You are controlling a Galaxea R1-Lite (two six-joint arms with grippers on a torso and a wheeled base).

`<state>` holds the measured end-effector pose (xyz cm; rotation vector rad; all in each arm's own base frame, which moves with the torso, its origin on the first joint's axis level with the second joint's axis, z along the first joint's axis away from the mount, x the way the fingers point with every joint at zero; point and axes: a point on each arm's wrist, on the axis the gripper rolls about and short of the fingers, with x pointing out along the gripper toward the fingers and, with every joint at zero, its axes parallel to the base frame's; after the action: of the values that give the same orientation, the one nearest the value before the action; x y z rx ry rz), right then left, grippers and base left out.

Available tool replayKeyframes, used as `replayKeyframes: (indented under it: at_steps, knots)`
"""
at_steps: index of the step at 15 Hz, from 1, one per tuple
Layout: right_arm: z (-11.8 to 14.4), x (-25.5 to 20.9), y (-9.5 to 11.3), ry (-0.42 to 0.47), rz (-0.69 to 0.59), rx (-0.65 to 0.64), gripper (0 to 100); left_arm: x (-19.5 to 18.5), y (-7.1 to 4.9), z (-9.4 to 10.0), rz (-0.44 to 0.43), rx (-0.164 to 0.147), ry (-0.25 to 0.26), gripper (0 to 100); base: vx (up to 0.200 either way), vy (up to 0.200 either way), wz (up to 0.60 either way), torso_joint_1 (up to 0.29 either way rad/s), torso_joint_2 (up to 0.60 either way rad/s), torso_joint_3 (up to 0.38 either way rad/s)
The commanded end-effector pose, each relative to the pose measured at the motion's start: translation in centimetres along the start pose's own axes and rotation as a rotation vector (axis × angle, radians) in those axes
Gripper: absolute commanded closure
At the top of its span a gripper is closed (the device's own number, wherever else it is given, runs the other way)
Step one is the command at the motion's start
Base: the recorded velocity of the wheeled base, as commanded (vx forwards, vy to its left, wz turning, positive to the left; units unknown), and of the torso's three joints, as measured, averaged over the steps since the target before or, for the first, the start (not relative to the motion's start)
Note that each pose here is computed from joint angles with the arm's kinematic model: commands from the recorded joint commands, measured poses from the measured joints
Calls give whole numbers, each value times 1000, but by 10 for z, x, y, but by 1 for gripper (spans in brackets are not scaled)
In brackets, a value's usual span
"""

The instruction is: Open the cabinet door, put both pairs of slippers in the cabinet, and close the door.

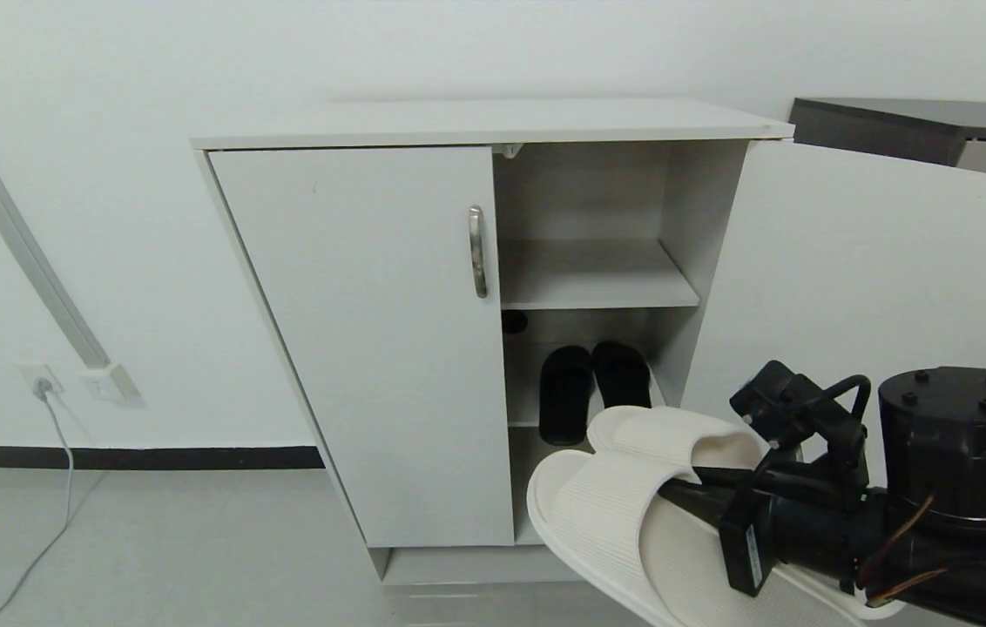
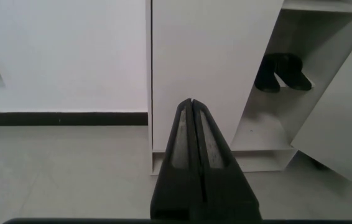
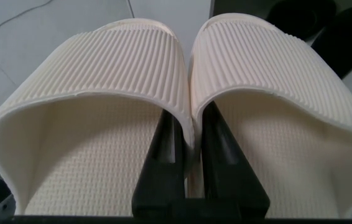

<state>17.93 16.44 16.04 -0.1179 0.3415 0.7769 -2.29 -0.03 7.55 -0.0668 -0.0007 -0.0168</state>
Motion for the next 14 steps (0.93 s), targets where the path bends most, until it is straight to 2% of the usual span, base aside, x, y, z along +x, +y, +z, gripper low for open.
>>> replayKeyframes:
  at_steps: [1, 3, 6, 8, 11, 14]
  knots:
    - [-4, 6, -1, 16, -1, 2, 100, 0, 0, 0, 1, -4, 0, 100, 0, 0, 0, -2, 256, 246]
    - [-7, 13, -1, 16, -7, 1, 100, 0, 0, 0, 1, -2, 0, 100, 0, 0, 0, -2, 117, 115]
    - [-11, 22, -3, 40, -76, 1, 100, 0, 0, 0, 1, -4, 0, 100, 0, 0, 0, 1, 17, 15]
    - [-7, 39, 3, 18, -150, -4, 100, 0, 0, 0, 1, -4, 0, 100, 0, 0, 0, 0, 0, 0]
    - [-5, 93, 19, 0, -420, 89, 100, 0, 0, 0, 1, -4, 0, 100, 0, 0, 0, 0, 0, 0]
    - [-12, 133, 20, -8, -617, 128, 100, 0, 0, 0, 1, -4, 0, 100, 0, 0, 0, 0, 0, 0]
